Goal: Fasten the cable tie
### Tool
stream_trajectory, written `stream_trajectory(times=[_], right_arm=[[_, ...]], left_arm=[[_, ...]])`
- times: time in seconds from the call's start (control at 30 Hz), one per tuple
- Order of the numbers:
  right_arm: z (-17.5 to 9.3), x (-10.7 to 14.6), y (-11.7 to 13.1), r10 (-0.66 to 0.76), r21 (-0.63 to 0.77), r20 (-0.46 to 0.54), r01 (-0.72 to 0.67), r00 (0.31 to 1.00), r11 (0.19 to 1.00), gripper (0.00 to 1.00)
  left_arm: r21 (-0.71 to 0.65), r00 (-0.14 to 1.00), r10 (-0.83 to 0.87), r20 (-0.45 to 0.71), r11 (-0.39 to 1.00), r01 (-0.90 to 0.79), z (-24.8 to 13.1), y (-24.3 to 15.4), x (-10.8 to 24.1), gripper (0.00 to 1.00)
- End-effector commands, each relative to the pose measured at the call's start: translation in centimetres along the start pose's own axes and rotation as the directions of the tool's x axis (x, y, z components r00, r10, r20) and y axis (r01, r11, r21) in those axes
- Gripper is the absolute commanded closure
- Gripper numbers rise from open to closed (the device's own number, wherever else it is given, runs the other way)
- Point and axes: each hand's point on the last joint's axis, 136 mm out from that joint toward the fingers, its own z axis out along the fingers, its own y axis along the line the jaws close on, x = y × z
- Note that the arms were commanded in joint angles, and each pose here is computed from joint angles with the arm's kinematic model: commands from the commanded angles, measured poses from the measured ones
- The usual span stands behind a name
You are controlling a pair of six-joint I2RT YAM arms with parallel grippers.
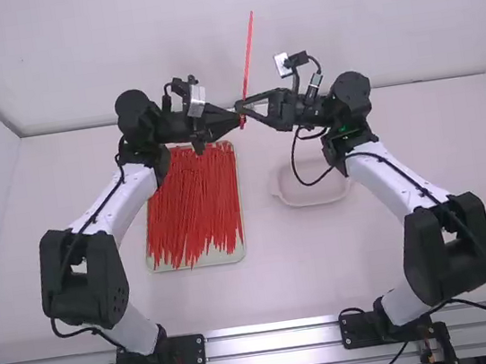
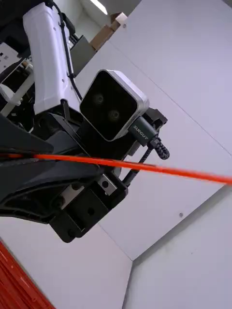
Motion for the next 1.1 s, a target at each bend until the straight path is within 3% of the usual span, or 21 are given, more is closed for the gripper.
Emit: stream_trajectory(times=[0.0,0.1,0.13,0.2,0.43,0.7,0.87,1.07], right_arm=[[0.0,-0.6,1.0,-0.035,-0.013,0.003,0.035,0.999,0.999,1.00],[0.0,-0.6,1.0,-0.035,-0.013,0.003,0.035,0.999,0.999,1.00],[0.0,-0.7,1.0,-0.035,-0.013,0.003,0.035,0.999,0.999,1.00],[-0.2,-0.8,0.9,-0.035,-0.007,0.008,0.035,0.999,0.999,1.00],[-3.2,-2.1,-0.4,-0.040,0.036,0.025,0.039,0.999,0.999,1.00],[-7.4,-3.4,-2.2,-0.078,0.106,0.038,0.074,0.996,0.992,1.00],[-9.4,-2.2,-5.3,-0.028,0.193,0.021,0.023,0.999,0.981,1.00],[-11.3,1.3,-9.6,0.083,0.347,-0.004,-0.076,0.997,0.935,1.00]], left_arm=[[0.006,1.000,0.022,0.005,1.000,-0.022,0.1,0.0,-0.7,0.97],[0.006,1.000,0.022,0.005,1.000,-0.022,0.1,0.0,-0.7,0.91],[0.006,1.000,0.022,0.005,1.000,-0.022,0.1,0.0,-0.7,0.83],[0.006,1.000,0.020,0.004,1.000,-0.020,0.1,0.0,-0.7,0.01],[-0.033,0.995,-0.095,0.009,0.995,0.095,0.1,0.7,-0.6,0.01],[-0.108,0.959,-0.282,-0.016,0.954,0.279,-0.1,1.9,2.0,0.01],[-0.148,0.937,-0.347,-0.043,0.930,0.337,-1.4,2.4,4.0,0.01],[-0.195,0.908,-0.416,-0.054,0.896,0.399,-3.2,2.8,5.6,0.01]])
